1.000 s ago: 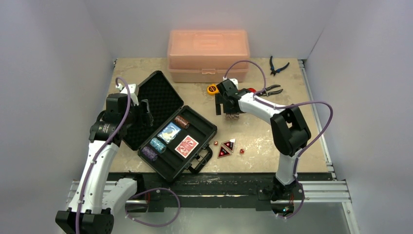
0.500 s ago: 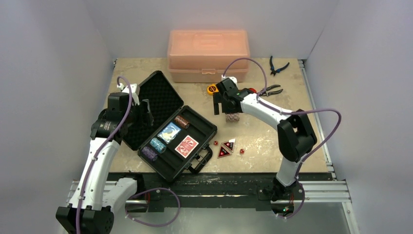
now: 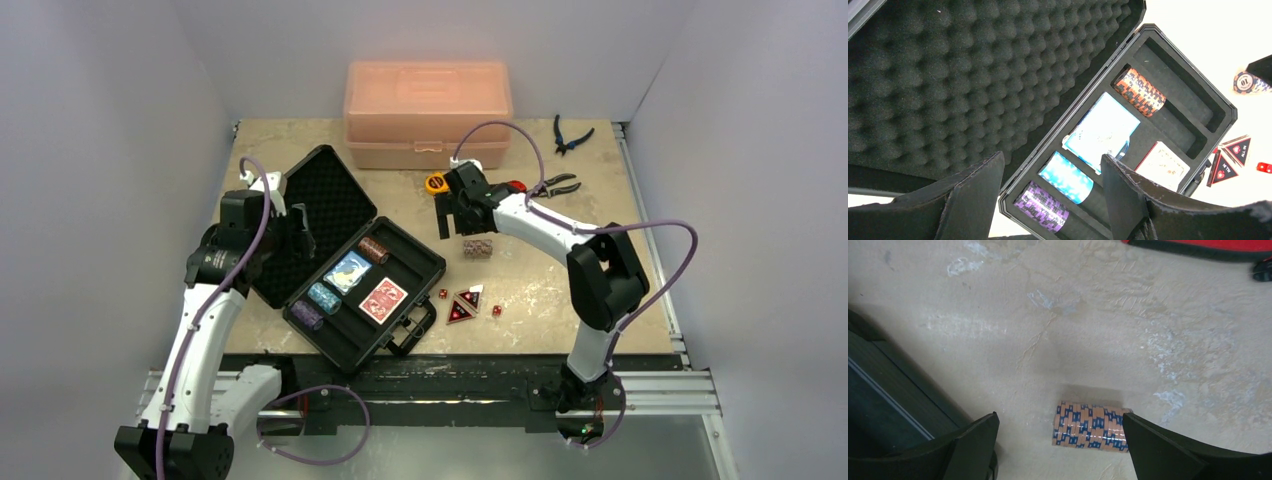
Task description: Pack up texas hold em set
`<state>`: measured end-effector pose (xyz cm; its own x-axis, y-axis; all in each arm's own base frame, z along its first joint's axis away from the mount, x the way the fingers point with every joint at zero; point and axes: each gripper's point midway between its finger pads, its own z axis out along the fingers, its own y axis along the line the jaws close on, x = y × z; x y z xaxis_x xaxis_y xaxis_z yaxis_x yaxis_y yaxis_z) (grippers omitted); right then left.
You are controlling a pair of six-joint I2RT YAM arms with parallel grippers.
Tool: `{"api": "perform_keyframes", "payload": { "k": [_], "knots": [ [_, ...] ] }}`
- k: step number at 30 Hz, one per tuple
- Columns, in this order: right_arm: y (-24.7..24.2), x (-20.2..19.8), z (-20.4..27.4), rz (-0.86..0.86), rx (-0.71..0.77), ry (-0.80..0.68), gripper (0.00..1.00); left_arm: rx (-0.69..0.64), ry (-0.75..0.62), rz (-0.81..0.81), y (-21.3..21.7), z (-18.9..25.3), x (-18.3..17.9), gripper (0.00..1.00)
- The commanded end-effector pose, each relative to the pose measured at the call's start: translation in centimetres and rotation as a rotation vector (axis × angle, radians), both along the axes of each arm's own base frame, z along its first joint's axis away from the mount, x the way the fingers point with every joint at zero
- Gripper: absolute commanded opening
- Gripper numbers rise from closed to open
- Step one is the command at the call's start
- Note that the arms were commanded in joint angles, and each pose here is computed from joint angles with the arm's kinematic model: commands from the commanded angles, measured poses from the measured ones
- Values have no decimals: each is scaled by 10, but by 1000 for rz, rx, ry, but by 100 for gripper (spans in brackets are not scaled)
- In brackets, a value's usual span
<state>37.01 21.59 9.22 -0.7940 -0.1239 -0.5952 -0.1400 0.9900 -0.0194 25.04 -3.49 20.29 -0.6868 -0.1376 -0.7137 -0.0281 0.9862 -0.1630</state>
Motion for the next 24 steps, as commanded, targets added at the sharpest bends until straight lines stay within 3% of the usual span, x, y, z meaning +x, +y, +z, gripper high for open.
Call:
{"api": "perform_keyframes", "payload": {
  "k": [1, 11, 24],
  "knots": [
    [7, -1, -15, 19, 21, 29, 99, -12, -75, -16, -2, 23, 6, 70],
    [-29, -18, -33, -131, -73, 39, 99, -20, -80, -24, -4, 24, 6, 70],
    [-30, -36, -38, -174, -15, 77, 98, -18, -87, -22, -4, 24, 4, 70]
  ]
}}
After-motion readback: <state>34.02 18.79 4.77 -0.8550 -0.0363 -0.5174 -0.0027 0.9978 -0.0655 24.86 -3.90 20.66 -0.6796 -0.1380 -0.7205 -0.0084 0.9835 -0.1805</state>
